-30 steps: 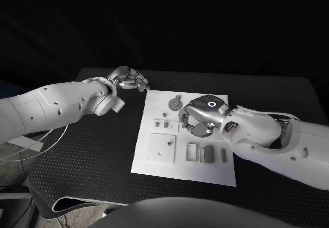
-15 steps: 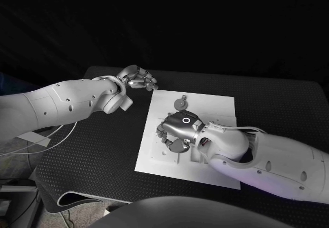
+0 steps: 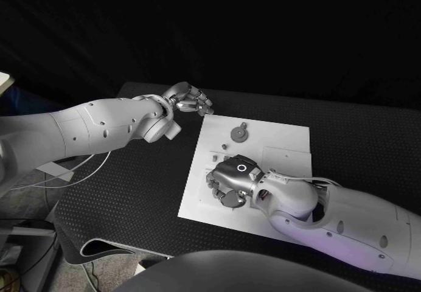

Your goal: Assemble the parts on the task board

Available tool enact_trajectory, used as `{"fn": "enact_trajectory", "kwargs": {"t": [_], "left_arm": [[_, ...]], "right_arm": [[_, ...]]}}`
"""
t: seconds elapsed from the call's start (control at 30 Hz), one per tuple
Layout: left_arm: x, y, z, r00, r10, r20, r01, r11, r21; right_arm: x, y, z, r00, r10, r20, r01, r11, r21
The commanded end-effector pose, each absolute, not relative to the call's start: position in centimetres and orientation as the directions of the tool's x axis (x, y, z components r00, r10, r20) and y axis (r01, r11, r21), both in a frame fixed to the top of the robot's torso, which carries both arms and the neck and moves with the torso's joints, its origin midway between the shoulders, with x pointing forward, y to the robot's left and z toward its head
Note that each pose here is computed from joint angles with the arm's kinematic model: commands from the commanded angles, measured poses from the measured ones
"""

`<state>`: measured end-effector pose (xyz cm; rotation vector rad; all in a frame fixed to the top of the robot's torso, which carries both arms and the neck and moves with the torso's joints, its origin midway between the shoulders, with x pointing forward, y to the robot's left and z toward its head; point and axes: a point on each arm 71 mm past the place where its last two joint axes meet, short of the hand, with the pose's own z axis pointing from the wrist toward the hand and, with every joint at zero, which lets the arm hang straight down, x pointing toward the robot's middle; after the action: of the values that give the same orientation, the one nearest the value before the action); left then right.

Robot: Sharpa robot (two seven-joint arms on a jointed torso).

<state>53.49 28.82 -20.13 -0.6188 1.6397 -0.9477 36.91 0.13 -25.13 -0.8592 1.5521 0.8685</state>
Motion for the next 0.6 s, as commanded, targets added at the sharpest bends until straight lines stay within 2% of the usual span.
{"fn": "enact_trajectory", "kwargs": {"t": [0.03, 0.6], "left_arm": [[53.5, 28.6, -20.0, -0.284, -0.793, -0.539, 0.083, 0.539, -0.838], [53.4, 28.4, -20.0, -0.289, -0.793, -0.536, 0.085, 0.536, -0.840]], "right_arm": [[36.8, 0.0, -25.6, -0.128, -0.095, -0.987, -0.886, 0.459, 0.071], [36.9, 0.2, -26.9, -0.140, -0.109, -0.984, -0.879, 0.472, 0.073]]}}
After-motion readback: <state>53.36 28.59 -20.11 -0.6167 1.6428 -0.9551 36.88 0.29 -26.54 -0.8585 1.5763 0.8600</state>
